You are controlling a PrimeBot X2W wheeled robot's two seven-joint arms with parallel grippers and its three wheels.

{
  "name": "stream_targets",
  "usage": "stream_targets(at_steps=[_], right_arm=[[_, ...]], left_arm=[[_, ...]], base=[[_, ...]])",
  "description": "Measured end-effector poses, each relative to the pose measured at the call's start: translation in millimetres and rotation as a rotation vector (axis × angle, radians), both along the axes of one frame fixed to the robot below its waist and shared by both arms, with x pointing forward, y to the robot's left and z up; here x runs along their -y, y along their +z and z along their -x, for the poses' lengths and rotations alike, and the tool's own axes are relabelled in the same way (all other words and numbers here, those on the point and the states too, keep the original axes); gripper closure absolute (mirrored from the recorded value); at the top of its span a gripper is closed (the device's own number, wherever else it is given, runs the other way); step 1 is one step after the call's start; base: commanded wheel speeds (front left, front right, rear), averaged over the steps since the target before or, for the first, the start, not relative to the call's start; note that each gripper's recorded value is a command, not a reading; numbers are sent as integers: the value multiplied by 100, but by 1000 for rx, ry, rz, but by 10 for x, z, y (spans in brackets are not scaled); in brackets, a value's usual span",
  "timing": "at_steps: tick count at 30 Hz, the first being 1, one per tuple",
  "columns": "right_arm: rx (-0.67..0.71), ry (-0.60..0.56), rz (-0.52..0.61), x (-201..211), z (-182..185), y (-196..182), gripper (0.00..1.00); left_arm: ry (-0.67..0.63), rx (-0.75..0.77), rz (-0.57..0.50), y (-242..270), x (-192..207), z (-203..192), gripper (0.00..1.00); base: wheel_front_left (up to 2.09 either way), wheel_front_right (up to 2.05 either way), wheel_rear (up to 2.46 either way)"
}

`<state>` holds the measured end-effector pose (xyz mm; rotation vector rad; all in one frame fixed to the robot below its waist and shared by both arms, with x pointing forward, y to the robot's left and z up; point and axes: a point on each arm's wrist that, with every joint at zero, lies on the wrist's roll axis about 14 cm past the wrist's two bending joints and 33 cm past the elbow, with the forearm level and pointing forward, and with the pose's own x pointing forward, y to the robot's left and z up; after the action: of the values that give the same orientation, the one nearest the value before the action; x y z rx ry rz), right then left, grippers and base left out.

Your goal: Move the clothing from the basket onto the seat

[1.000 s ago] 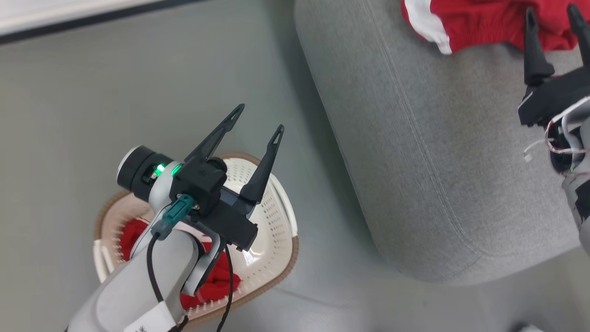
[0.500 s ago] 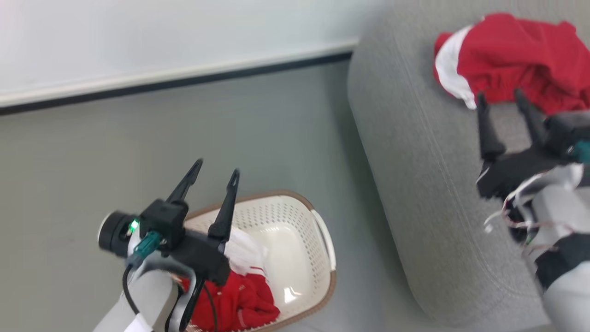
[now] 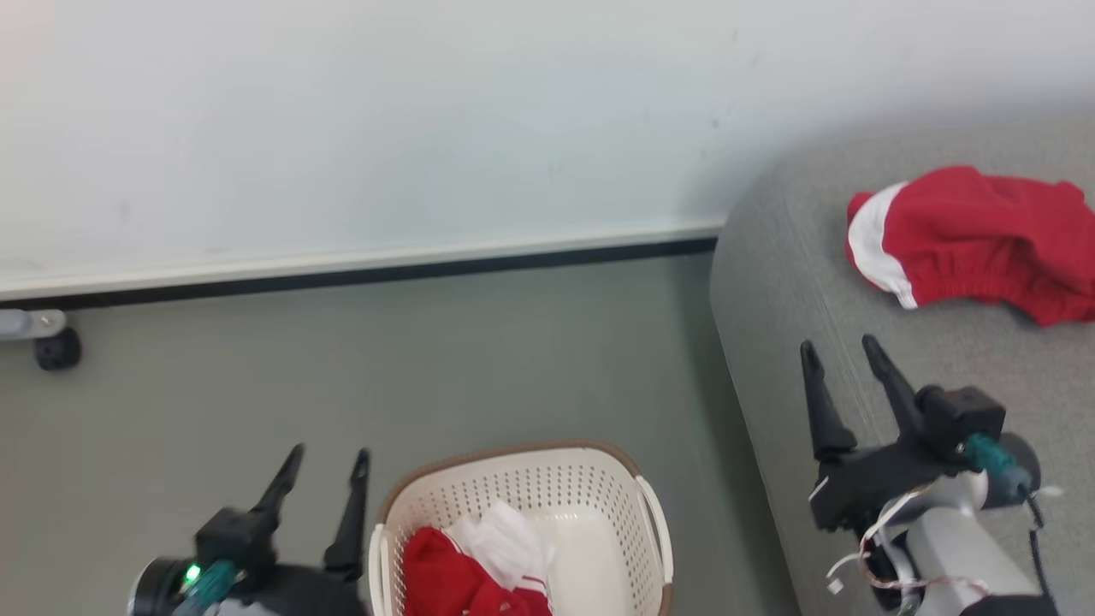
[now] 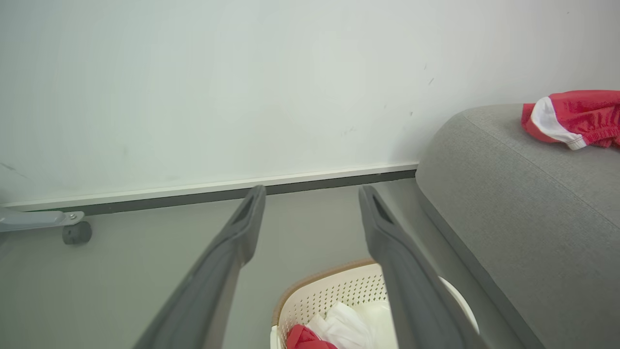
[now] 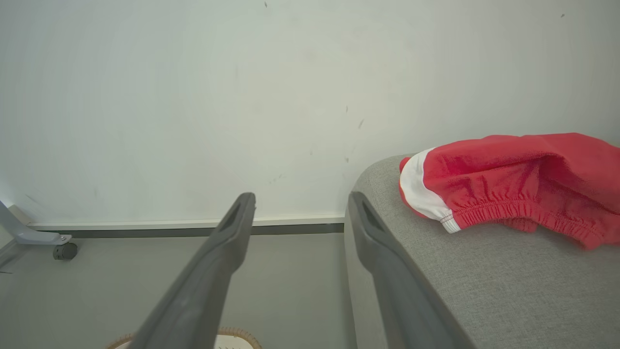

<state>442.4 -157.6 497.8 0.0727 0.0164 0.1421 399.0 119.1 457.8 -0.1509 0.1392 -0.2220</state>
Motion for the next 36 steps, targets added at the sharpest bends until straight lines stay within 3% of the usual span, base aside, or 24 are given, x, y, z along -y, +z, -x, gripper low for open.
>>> stream_targets(at_steps=[5, 12, 23, 36], right_arm=[[58, 13, -19, -182, 158, 171, 0], [95, -6, -50, -186, 461, 248, 0], [129, -5, -64, -208, 740, 306, 0], [179, -41, -65, -96, 796, 455, 0]], left_arm=[[112, 4, -6, 18, -386, 208, 0], [207, 75, -6, 209, -635, 402, 0], [267, 139, -17, 372, -769, 567, 0], [277, 164, -34, 435, -785, 602, 0]], base=[[0, 0, 0], [0, 0, 0], [0, 0, 0], [0, 0, 0]])
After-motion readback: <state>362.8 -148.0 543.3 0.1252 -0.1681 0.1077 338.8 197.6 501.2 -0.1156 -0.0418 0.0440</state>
